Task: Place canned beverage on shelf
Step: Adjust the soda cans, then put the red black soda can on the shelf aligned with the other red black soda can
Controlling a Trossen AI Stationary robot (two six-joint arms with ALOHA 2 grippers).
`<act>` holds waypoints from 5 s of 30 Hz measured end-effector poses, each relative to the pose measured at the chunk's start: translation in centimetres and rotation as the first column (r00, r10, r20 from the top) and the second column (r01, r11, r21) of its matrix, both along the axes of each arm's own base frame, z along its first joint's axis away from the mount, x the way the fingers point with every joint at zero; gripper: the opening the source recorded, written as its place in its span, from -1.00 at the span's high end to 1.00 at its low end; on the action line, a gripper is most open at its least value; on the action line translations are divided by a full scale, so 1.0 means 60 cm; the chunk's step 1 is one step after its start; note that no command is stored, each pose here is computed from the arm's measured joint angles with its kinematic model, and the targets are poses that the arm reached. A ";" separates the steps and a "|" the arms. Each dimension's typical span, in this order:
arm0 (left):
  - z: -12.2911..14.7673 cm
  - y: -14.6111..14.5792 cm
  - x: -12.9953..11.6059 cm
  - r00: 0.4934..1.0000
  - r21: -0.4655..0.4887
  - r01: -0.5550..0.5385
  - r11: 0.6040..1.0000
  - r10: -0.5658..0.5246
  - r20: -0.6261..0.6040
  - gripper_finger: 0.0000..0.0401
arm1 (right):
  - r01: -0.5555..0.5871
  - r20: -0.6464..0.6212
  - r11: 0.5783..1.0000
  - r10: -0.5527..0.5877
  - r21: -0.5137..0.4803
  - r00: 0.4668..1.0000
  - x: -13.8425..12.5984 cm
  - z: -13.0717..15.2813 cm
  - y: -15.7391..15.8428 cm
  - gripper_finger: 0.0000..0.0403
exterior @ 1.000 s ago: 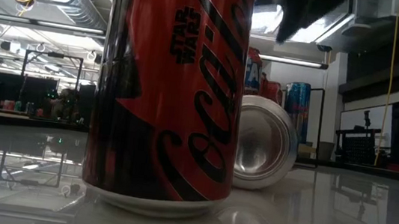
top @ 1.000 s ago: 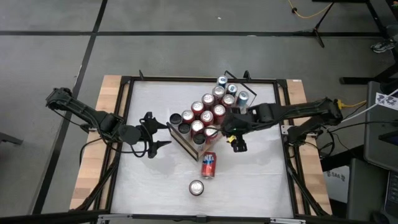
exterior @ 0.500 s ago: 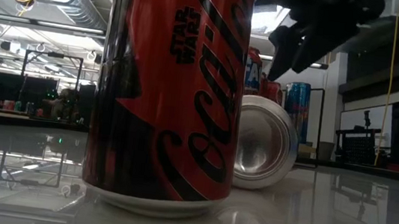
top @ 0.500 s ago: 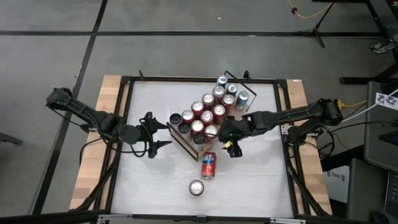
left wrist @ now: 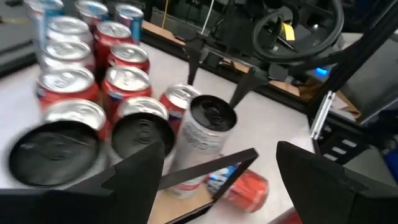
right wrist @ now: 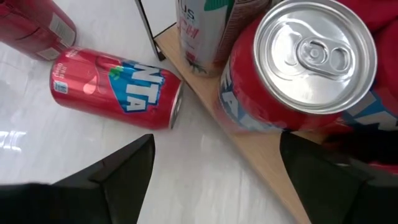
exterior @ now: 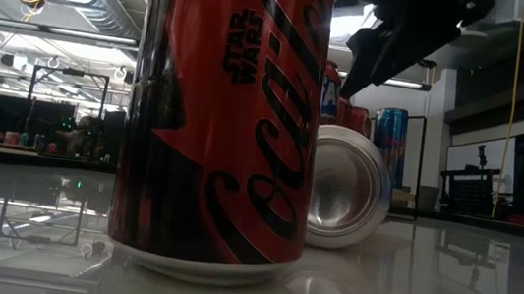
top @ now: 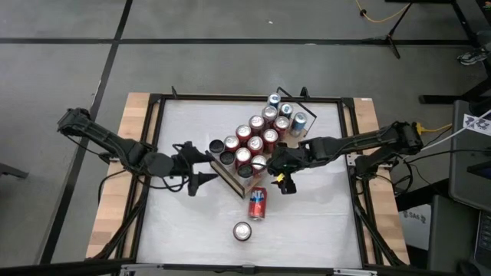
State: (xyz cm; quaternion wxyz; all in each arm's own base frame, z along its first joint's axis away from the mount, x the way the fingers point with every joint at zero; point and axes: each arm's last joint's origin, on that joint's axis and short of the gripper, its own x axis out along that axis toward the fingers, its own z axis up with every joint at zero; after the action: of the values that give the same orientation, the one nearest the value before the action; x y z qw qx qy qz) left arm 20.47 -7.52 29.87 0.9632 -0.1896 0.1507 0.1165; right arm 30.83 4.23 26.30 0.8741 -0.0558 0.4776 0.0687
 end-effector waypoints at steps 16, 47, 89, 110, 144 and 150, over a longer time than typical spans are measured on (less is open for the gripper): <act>-0.055 -0.114 0.080 0.976 0.004 0.167 0.986 -0.166 0.144 -0.52 | 0.004 -0.049 1.000 -0.004 -0.005 0.999 -0.007 -0.004 -0.001 -0.66; -0.105 -0.178 0.057 0.964 -0.012 0.265 0.964 -0.265 0.004 -0.52 | -0.219 0.141 0.903 0.178 0.369 0.974 -0.005 0.060 0.133 -0.66; -0.109 -0.175 0.056 0.969 0.017 0.247 0.969 -0.246 -0.023 -0.52 | -0.282 0.478 0.958 0.222 0.057 0.850 0.093 0.028 0.288 -0.66; -0.111 -0.175 0.055 0.969 0.021 0.245 0.969 -0.244 -0.033 -0.52 | -0.285 0.379 0.958 0.270 -0.019 0.885 0.108 -0.027 0.292 -0.66; -0.111 -0.175 0.055 0.969 0.019 0.244 0.970 -0.243 -0.030 -0.52 | -0.263 0.276 0.963 0.267 -0.053 0.923 0.132 -0.103 0.293 -0.66; -0.111 -0.175 0.055 0.969 0.021 0.245 0.969 -0.244 -0.031 -0.52 | -0.264 0.282 0.963 0.267 -0.050 0.922 0.133 -0.103 0.294 -0.66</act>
State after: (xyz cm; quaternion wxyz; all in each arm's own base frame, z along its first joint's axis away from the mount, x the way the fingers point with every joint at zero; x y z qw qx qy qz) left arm 23.77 -18.00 23.23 0.9703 -0.1561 0.1850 0.0015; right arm 38.80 21.85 20.13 0.9163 -0.1341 0.3345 0.1749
